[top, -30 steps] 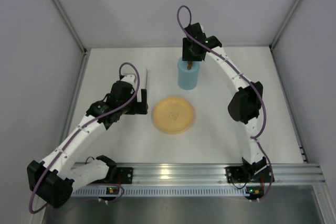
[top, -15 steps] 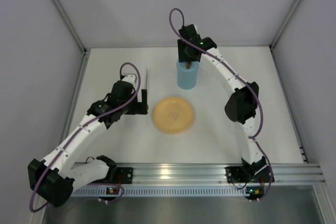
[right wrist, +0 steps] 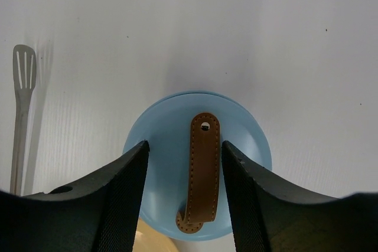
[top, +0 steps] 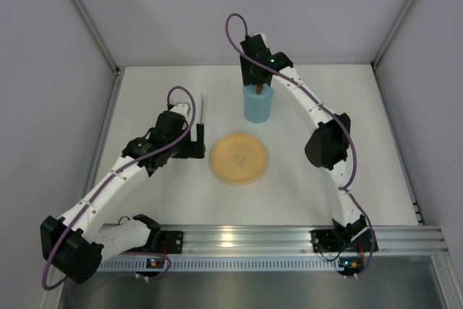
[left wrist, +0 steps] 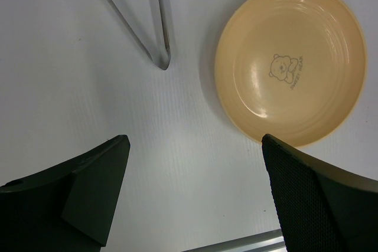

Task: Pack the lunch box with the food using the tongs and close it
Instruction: Close the box lid on the packing box, then reset both arms

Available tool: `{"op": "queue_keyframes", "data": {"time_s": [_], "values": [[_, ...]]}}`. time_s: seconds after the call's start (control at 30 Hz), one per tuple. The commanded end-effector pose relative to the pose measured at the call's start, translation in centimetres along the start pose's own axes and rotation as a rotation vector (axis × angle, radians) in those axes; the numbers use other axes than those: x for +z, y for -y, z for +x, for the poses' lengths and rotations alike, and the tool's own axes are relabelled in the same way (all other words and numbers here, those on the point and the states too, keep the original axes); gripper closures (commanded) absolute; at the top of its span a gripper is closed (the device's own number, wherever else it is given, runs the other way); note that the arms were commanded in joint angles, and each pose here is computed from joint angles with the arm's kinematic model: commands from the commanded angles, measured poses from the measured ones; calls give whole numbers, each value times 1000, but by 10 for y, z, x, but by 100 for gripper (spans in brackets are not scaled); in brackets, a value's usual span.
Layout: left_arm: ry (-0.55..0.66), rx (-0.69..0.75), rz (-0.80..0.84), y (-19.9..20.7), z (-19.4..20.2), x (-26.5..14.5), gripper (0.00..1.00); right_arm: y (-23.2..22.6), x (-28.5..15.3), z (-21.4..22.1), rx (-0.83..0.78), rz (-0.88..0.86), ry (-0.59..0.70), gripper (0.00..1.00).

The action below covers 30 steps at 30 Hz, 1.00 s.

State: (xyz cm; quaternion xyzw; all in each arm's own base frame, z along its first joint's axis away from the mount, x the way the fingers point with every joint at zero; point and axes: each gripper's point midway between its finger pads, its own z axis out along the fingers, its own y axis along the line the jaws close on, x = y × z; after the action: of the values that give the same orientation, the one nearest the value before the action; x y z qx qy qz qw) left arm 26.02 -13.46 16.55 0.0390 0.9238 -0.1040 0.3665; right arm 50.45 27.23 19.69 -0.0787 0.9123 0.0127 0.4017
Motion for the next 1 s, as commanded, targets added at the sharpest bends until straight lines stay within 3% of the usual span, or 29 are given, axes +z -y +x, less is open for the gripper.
{"op": "queue_keyframes", "data": {"time_s": [0.0, 0.23, 0.43, 0.63, 0.87, 0.97], "values": [[5, -2, 14, 3, -2, 1, 2, 4, 23, 67, -129, 69, -203, 48], [2, -3, 8, 2, -2, 2, 2, 9, 23, 83, -123, 80, -230, 49], [1, -1, 2, 1, -1, 2, 2, 15, 14, 72, -75, 94, -174, 49], [10, 0, -14, -1, -4, 2, 2, 21, -20, 11, 6, 80, 24, 45], [35, -3, -36, -3, -15, 0, 2, 44, -104, -70, 88, 76, 309, 38], [65, -13, -35, -1, -28, -6, 2, 58, -137, -74, 116, 76, 363, 26]]}}
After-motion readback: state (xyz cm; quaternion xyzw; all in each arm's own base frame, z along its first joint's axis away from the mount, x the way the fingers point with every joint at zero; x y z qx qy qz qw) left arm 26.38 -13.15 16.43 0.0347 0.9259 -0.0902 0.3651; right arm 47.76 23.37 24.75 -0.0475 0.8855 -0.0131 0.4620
